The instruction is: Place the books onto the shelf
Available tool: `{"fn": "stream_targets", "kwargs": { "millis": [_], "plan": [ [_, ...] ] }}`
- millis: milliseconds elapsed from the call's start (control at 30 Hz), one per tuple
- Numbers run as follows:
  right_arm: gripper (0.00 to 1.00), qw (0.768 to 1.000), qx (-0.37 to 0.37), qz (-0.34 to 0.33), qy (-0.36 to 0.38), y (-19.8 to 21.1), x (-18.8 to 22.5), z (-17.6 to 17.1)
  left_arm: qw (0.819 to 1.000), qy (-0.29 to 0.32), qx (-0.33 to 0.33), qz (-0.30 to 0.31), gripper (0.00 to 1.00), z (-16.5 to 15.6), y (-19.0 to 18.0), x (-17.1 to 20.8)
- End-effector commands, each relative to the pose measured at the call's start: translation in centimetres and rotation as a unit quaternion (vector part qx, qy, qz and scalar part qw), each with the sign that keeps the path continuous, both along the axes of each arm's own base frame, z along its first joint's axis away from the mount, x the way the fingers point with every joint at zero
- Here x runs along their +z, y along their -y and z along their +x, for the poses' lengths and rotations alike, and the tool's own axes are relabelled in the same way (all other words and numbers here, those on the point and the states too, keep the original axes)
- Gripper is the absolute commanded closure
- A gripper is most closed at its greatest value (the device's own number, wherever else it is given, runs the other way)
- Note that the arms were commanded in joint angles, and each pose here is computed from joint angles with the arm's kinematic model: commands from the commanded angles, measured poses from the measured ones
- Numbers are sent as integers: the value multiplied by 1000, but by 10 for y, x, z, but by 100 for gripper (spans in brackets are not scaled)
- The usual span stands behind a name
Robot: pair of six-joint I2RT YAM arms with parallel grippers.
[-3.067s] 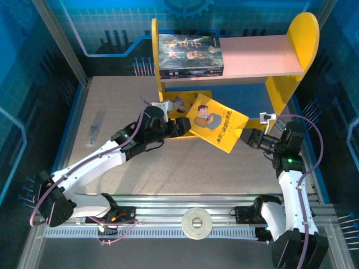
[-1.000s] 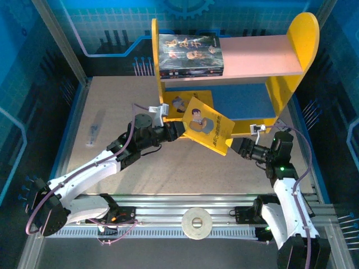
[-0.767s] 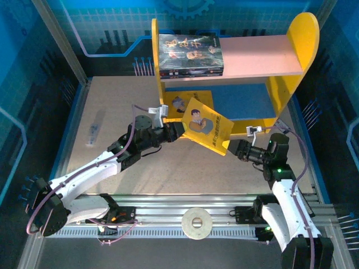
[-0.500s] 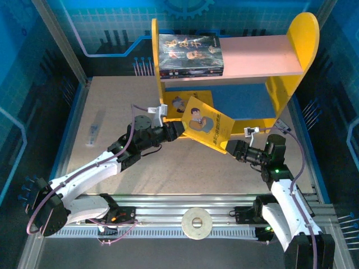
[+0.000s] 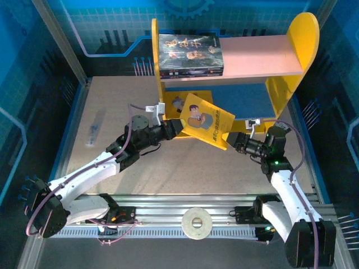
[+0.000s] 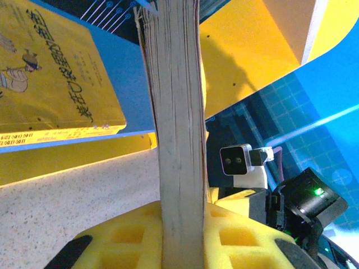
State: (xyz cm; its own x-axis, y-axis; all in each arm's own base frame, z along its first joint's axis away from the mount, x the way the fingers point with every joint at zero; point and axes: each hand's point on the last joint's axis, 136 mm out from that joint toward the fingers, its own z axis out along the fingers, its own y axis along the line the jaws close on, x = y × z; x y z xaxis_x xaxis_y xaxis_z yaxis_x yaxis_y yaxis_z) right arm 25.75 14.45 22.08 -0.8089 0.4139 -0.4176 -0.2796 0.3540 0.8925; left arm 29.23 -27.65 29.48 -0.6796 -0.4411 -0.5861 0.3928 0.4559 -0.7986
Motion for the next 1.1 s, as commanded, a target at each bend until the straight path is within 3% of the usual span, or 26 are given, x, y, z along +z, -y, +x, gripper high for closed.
{"fn": "stream_targets", "kwargs": {
  "millis": [0, 200, 267, 433, 667, 1067],
  "plan": [
    [63, 998, 15, 2, 54, -5, 29, 2, 998, 42, -7, -50, 100, -3, 1, 33],
    [85, 998, 17, -6, 63, -3, 36, 4, 998, 33, -16, -49, 100, 1, 9, 26],
    [90, 997, 21, -7, 71, -2, 40, 5, 999, 27, -12, -45, 87, 3, 8, 22],
    [98, 995, 34, -15, 97, 1, 55, 5, 999, 30, -9, -38, 72, 2, 7, 24],
    [100, 993, 27, -26, 109, 18, 63, 15, 1000, 23, 10, -8, 48, 2, -2, 21],
    [100, 987, 72, -31, 139, 20, 70, 53, 994, 22, 76, 69, 44, -17, -52, 20]
  ]
}}
